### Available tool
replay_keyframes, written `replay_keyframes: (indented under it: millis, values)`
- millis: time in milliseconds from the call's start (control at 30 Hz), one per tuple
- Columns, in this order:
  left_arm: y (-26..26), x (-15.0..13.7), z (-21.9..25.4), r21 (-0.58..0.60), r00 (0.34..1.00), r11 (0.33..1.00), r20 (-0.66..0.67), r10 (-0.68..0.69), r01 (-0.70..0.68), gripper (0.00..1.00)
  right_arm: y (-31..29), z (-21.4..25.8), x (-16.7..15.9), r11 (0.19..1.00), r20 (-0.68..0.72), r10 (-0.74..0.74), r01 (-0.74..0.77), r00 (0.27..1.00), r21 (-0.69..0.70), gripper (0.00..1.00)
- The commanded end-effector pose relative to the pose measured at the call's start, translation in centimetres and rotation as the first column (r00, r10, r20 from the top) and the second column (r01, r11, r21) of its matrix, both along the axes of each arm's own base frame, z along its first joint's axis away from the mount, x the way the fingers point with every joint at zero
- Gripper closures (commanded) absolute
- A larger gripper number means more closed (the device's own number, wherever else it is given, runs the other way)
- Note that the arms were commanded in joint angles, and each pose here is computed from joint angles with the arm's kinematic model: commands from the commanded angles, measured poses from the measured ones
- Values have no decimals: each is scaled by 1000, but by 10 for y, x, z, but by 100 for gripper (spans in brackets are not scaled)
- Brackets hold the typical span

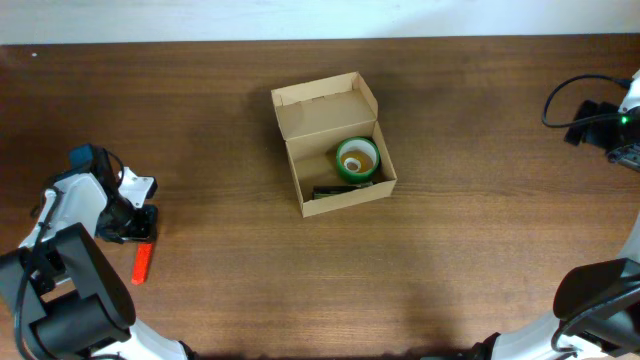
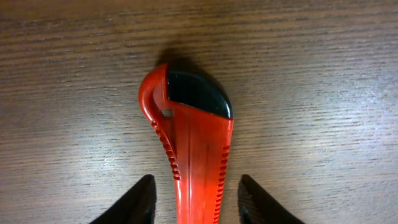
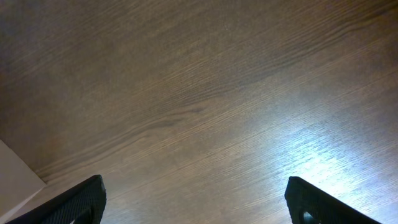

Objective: Pack container
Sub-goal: 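Grasp the red box cutter with the left gripper and lift it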

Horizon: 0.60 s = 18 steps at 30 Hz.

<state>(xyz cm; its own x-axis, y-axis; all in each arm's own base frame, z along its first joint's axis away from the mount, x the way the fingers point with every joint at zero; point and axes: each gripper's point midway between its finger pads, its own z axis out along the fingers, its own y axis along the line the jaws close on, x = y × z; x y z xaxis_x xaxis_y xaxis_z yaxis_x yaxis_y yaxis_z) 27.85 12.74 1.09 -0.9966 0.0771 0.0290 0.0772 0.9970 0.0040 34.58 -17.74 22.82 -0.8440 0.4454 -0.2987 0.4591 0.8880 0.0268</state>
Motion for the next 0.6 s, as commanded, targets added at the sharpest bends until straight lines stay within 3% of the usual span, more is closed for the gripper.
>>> replay_keyframes:
  millis: [0, 467, 500, 567]
  values:
    - [-1, -4, -5, -12, 1000, 1000, -17, -9, 9, 45, 4, 8, -1, 1000, 23, 8, -8, 1000, 0, 7]
    - [-1, -2, -25, -25, 999, 1000, -38, -10, 9, 44, 4, 8, -2, 1000, 21, 8, -8, 1000, 1, 8]
    - [-1, -2, -25, -25, 999, 1000, -37, -10, 9, 45, 4, 8, -2, 1000, 21, 8, -8, 1000, 1, 8]
    - [-1, -2, -25, -25, 999, 1000, -36, -10, 9, 64, 4, 8, -2, 1000, 21, 8, -8, 1000, 1, 8]
